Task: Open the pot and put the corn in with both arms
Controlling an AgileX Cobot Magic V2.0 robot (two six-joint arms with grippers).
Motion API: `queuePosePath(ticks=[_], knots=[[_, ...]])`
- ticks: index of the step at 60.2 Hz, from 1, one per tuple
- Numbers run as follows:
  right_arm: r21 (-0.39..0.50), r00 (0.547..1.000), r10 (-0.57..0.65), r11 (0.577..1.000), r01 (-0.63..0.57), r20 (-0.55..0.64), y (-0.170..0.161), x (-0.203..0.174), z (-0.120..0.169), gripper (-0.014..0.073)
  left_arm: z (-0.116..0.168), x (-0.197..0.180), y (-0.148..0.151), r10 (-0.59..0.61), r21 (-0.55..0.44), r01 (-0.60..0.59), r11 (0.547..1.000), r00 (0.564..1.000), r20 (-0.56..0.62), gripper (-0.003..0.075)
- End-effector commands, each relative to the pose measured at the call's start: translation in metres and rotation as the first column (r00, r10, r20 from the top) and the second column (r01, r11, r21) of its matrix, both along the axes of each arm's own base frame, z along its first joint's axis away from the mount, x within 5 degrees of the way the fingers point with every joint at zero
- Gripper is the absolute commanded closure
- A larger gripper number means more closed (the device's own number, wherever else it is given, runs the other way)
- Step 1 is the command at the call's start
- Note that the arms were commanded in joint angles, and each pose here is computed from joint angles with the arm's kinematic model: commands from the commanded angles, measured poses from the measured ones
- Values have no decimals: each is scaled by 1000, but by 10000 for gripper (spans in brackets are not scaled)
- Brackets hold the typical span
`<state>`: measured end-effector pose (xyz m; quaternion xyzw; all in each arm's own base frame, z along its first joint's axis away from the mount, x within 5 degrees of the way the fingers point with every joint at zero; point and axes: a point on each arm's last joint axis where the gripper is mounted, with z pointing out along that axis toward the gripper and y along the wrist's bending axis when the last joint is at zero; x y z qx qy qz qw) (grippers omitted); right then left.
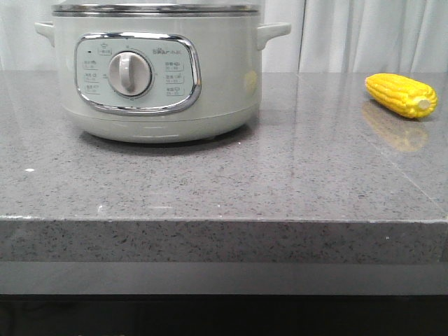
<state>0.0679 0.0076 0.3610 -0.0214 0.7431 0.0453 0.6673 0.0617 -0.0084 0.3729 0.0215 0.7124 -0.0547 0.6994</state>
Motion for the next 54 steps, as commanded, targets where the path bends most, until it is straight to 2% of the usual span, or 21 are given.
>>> queuePosePath(ticks=[1, 17, 33, 36, 38, 43, 44, 50, 54], knots=[[-3, 1000, -9, 1000, 9, 2, 0, 16, 11, 715, 12, 9, 0, 4, -20, -3, 1000, 1000, 28, 741], [-12, 988, -8, 1000, 6, -156, 2, 51, -5, 715, 7, 26, -1, 4, -17, -5, 1000, 999, -35, 741], [-16, 970, -7, 1000, 3, -241, 3, 66, -15, 712, 6, 29, -1, 3, -16, -4, 1000, 999, -51, 720], [-17, 969, -7, 1000, 3, -247, 3, 67, -16, 708, 6, 29, -1, 3, -16, -4, 1000, 999, -51, 663], [-17, 968, -7, 1000, 3, -250, 3, 67, -16, 701, 6, 29, -1, 3, -16, -4, 1000, 999, -51, 599], [-17, 969, -7, 1000, 3, -249, 3, 67, -16, 622, 6, 29, -1, 3, -16, -4, 1000, 999, -51, 392], [-17, 969, -7, 1000, 3, -247, 3, 67, -16, 590, 6, 29, -1, 3, -16, -4, 1000, 999, -51, 337], [-17, 969, -7, 1000, 3, -247, 3, 67, -16, 370, 6, 29, -1, 4, -16, -4, 1000, 999, -49, 157], [-17, 969, -7, 1000, 3, -247, 3, 67, -16, 206, 6, 29, -1, 4, -16, -4, 1000, 999, -49, 142]])
